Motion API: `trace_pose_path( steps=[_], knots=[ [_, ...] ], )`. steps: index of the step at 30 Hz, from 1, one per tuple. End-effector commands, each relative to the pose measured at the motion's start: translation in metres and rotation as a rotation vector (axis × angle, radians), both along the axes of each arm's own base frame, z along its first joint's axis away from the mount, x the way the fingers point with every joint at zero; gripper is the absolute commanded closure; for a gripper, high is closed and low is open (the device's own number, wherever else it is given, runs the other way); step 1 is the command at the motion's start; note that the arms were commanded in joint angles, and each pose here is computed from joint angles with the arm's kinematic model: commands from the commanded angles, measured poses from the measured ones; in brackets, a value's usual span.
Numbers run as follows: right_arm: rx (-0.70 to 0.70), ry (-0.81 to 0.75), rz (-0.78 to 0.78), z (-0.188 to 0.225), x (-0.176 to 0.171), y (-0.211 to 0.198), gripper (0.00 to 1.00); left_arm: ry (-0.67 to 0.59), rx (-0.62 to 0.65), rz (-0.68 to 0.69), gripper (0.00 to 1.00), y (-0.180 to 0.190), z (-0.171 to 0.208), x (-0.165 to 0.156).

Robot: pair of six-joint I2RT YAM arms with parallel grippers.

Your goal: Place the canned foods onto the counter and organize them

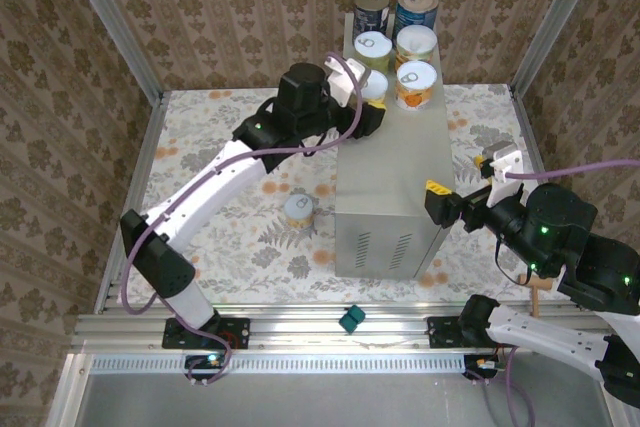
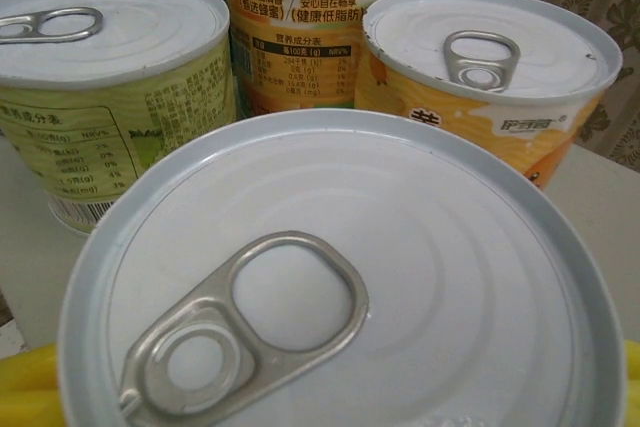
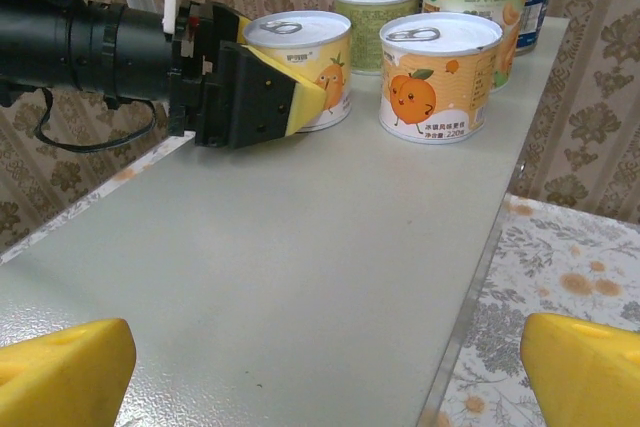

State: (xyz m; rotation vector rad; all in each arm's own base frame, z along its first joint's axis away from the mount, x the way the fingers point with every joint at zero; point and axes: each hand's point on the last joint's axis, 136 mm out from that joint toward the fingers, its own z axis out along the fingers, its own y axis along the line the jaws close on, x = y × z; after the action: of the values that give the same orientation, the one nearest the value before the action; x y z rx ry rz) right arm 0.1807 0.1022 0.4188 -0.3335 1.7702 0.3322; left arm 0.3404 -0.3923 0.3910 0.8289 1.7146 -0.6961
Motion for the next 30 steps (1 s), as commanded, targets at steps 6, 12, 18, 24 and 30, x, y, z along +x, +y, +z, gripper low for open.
trace_pose_path(
  steps=[6, 12, 18, 24, 30],
  knots=[
    [0.036, -0.035, -0.032, 0.011, -0.004, -0.013, 0.0, 0.022, -0.009, -0.022, 0.21, -0.01, -0.005, 0.019],
    [0.033, -0.034, -0.039, 0.008, -0.004, -0.015, 0.0, 0.029, -0.011, -0.034, 0.21, -0.016, -0.007, 0.022],
    [0.032, -0.032, -0.041, 0.005, -0.004, -0.015, 0.0, 0.036, -0.01, -0.044, 0.21, -0.02, -0.009, 0.024],
    [0.032, -0.034, -0.046, 0.003, -0.004, -0.017, 0.0, 0.044, -0.015, -0.051, 0.22, -0.023, -0.01, 0.025],
    [0.04, -0.031, -0.047, 0.001, -0.005, -0.018, 0.0, 0.047, -0.009, -0.052, 0.22, -0.025, -0.011, 0.025]
  ],
)
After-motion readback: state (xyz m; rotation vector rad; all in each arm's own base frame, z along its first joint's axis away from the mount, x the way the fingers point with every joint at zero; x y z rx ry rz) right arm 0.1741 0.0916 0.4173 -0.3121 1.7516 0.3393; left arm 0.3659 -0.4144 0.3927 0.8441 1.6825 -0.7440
